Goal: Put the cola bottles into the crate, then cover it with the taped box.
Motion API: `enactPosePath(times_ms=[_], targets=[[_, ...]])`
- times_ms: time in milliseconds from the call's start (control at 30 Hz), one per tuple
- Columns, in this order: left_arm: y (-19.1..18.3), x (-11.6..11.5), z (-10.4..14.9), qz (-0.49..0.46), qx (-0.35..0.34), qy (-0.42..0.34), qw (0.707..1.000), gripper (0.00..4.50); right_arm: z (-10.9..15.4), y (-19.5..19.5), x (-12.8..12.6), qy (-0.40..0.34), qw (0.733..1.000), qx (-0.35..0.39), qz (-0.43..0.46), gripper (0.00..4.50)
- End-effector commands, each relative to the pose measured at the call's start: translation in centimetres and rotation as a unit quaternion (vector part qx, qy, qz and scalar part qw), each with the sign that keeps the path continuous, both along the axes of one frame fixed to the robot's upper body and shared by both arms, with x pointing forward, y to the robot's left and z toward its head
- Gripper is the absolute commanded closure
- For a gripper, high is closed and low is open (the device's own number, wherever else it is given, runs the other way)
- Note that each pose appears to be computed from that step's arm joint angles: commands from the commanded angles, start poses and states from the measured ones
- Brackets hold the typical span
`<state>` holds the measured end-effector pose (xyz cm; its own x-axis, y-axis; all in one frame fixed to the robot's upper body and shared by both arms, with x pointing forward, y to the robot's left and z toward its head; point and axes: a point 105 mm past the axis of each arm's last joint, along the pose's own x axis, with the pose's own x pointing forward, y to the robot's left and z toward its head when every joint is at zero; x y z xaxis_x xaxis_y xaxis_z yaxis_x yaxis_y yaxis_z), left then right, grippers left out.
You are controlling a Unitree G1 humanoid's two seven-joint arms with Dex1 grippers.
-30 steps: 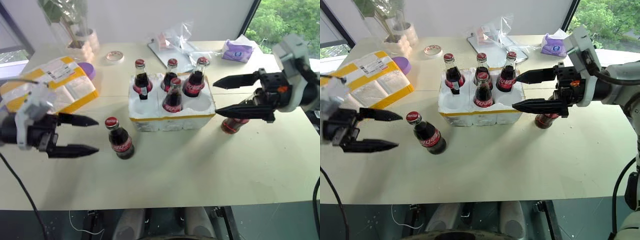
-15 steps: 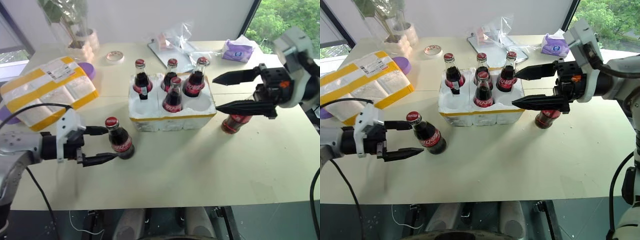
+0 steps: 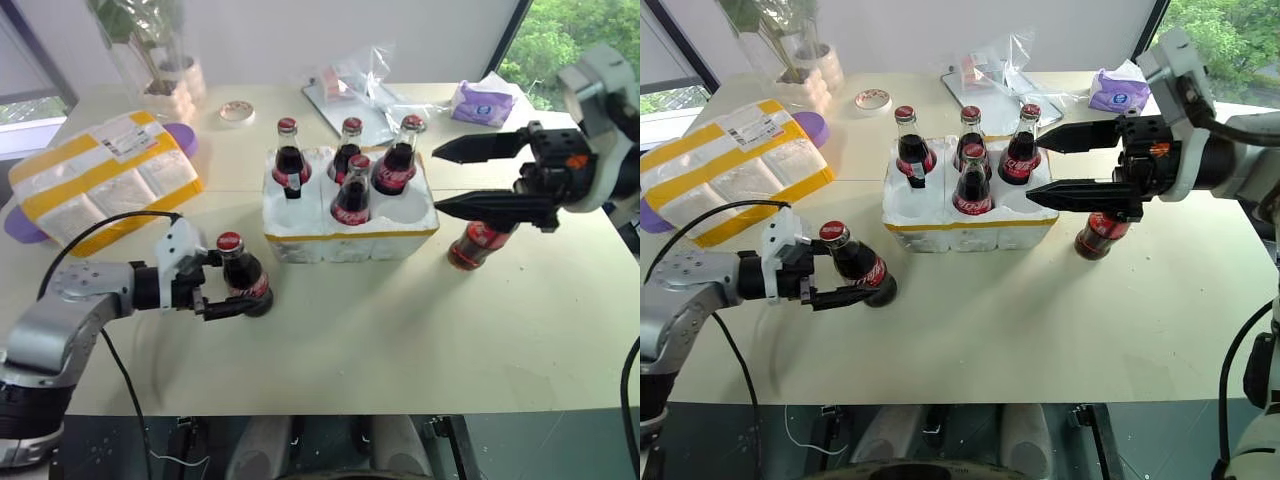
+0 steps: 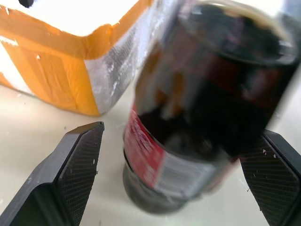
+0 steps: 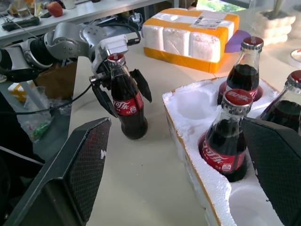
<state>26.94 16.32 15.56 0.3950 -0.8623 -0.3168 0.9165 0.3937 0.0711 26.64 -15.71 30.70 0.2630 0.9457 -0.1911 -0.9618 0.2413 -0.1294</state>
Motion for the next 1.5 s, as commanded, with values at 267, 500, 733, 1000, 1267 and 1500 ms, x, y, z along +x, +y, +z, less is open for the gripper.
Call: enactPosePath(times_ms=[267, 500, 733, 1000, 1267, 1500], targets=[[0.6, 0.1, 8.5, -0.051, -0.09, -0.008, 0.995, 1.73, 0.3, 0.0, -0.7, -0.016, 1.0, 0.011, -0.007, 0.0], [0.5, 3.7, 16.3, -0.063, -0.143, -0.078, 0.985, 1.73, 0.1, 0.1, -0.7, -0.019, 1.0, 0.016, -0.013, 0.0], [-2.2, 7.2, 14.8, -0.088, -0.121, -0.083, 0.985, 1.73, 0.0, 0.1, -1.1, -0.022, 0.999, 0.024, -0.024, 0.0], [-3.8, 8.5, 9.6, -0.105, -0.055, -0.063, 0.991, 1.73, -0.1, -0.3, -1.3, -0.019, 0.998, 0.03, -0.049, 0.0], [-4.0, 9.1, 4.7, -0.082, 0.018, -0.067, 0.994, 0.65, -1.1, -0.6, -0.8, -0.021, 0.996, 0.026, -0.077, 0.0], [-2.2, 8.6, 8.1, -0.045, -0.012, -0.111, 0.993, 0.02, -0.4, -1.7, -1.0, -0.03, 0.992, 0.039, -0.114, 0.0]])
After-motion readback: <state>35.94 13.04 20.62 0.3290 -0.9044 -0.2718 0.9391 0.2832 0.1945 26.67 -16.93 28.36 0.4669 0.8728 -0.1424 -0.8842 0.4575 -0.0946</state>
